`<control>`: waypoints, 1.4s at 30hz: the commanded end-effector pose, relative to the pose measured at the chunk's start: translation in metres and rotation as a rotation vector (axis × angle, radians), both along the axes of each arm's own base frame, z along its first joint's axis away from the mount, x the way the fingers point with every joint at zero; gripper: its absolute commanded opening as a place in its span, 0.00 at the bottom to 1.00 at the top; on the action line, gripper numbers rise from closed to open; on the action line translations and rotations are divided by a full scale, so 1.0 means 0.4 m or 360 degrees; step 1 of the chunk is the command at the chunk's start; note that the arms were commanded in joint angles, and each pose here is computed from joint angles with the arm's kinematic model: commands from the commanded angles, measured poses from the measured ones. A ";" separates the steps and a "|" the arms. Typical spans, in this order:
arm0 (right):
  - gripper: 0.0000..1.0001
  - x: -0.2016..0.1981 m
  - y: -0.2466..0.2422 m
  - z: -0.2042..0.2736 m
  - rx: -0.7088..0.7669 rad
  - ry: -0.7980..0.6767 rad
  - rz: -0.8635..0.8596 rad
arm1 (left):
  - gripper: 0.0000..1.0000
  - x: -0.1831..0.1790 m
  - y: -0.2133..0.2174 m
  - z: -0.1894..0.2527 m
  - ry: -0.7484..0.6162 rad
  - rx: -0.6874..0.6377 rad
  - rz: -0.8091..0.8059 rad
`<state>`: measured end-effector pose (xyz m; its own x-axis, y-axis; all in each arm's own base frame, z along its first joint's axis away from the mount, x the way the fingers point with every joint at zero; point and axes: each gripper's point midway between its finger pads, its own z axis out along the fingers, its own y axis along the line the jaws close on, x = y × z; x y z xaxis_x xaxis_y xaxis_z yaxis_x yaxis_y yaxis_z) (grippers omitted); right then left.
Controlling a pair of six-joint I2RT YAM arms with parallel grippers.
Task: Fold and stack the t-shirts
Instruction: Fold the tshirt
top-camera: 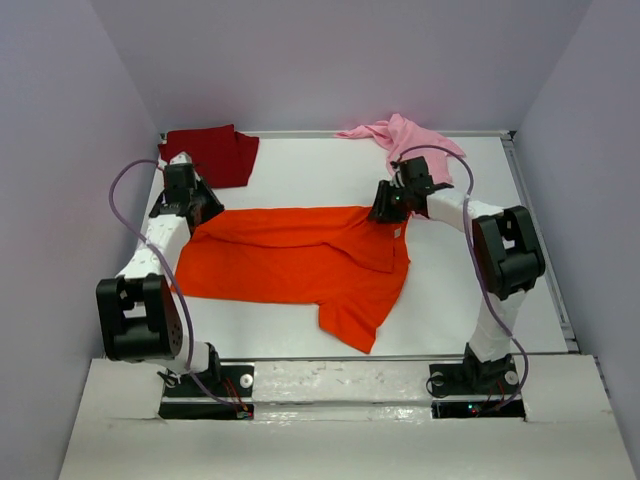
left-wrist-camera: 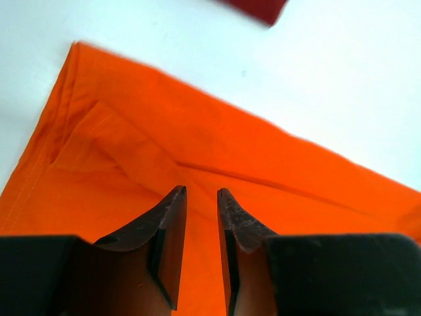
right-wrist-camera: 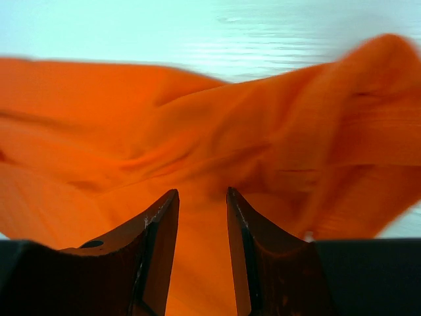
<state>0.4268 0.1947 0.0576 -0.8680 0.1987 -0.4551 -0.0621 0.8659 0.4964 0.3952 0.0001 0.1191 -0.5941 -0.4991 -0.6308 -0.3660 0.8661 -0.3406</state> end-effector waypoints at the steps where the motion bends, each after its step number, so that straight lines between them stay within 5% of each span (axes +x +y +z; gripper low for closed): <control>1: 0.41 0.002 0.112 0.066 0.0038 -0.0156 0.0219 | 0.37 0.047 -0.065 0.229 -0.0444 -0.0089 -0.0159; 8: 0.42 -0.031 0.171 0.013 -0.0013 -0.0096 0.0316 | 0.50 -0.014 -0.111 0.376 -0.0822 -0.0130 -0.0255; 22: 0.42 0.032 0.066 -0.141 -0.0233 0.0109 0.0126 | 0.52 -0.081 -0.166 0.434 -0.0959 -0.0153 -0.0390; 30: 0.42 0.132 -0.103 -0.135 -0.0213 0.0117 -0.0091 | 0.52 -0.078 -0.165 0.424 -0.0935 -0.0152 -0.0388; 37: 0.42 0.230 -0.058 -0.113 -0.0095 0.0083 0.0044 | 0.52 -0.074 -0.168 0.413 -0.0912 -0.0161 -0.0394; 42: 0.43 0.251 -0.031 0.007 -0.0059 -0.0044 0.0114 | 0.52 -0.073 -0.159 0.413 -0.0908 -0.0140 -0.0366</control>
